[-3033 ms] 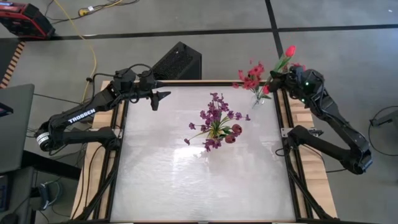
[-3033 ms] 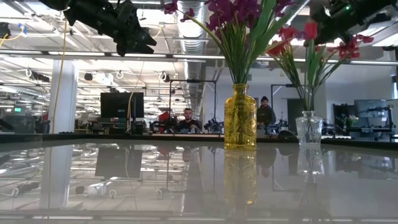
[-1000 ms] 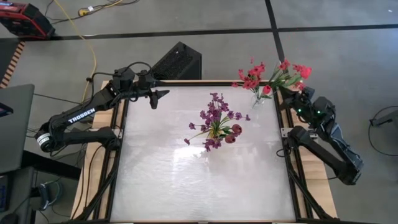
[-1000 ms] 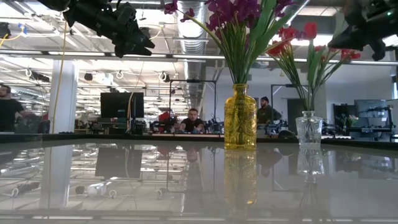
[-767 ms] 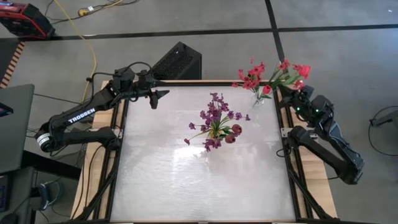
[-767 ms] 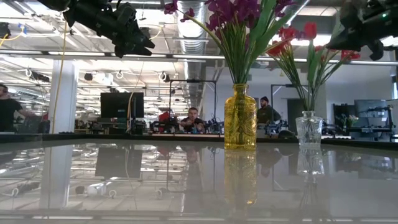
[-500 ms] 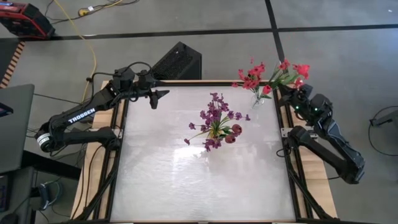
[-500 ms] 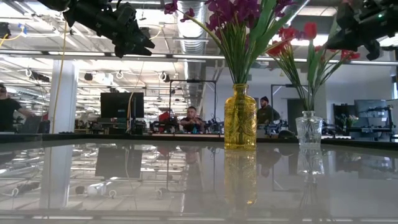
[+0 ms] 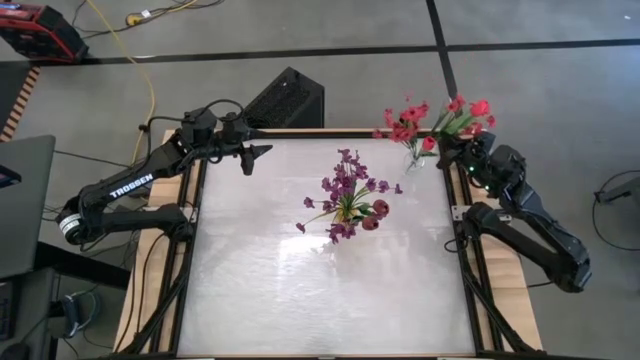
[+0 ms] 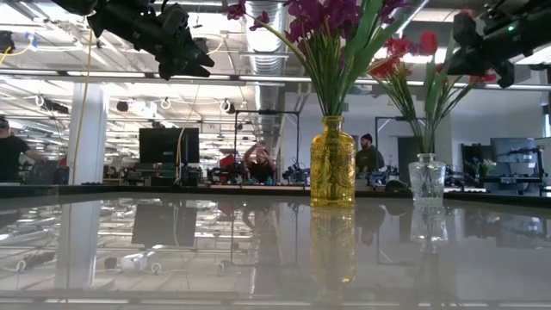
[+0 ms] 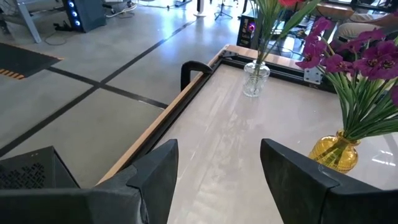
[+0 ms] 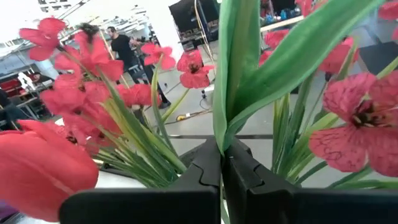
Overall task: Sort flowers into vase by color
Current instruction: Put the pink tulip into the transparent vase
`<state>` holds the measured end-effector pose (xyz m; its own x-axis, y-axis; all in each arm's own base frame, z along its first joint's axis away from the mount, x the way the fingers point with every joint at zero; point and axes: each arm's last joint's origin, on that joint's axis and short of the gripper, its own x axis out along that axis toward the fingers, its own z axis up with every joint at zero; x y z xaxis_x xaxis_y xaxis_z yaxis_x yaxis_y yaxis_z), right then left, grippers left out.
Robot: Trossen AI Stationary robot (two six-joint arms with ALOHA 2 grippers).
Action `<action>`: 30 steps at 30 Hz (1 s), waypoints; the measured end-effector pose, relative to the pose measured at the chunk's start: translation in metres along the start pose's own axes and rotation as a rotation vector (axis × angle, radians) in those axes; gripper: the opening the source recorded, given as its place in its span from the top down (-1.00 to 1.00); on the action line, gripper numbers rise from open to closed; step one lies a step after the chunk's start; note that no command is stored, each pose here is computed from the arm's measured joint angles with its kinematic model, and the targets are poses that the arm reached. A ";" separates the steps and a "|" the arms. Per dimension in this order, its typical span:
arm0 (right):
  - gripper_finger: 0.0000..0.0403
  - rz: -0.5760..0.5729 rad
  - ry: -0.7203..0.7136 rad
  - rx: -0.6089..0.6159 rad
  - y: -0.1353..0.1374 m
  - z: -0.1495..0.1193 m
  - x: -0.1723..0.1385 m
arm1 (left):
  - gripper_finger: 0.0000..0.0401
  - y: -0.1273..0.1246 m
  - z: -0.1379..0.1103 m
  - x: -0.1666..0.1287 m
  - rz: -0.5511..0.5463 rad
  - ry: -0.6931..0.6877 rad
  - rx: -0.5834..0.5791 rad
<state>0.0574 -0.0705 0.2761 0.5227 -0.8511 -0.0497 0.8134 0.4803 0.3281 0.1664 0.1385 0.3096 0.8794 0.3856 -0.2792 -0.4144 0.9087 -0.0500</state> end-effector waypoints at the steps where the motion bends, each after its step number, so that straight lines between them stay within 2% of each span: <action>1: 0.88 -0.003 0.008 0.006 0.000 0.000 0.002 | -0.08 0.000 0.000 0.000 0.000 0.000 0.000; 10: 0.88 -0.048 0.126 0.013 0.000 -0.011 0.021 | -0.08 0.000 0.000 0.000 0.000 0.001 0.000; 21: 0.88 -0.055 0.187 -0.017 0.010 0.005 0.035 | -0.08 0.000 0.000 0.000 0.001 0.001 0.003; 30: 0.87 -0.078 0.329 -0.066 0.012 -0.013 0.058 | -0.08 0.000 -0.001 0.000 0.000 0.010 0.013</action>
<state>0.1014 -0.1115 0.2649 0.5040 -0.7771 -0.3770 0.8632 0.4385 0.2501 0.1662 0.1383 0.3085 0.8768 0.3843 -0.2890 -0.4116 0.9106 -0.0376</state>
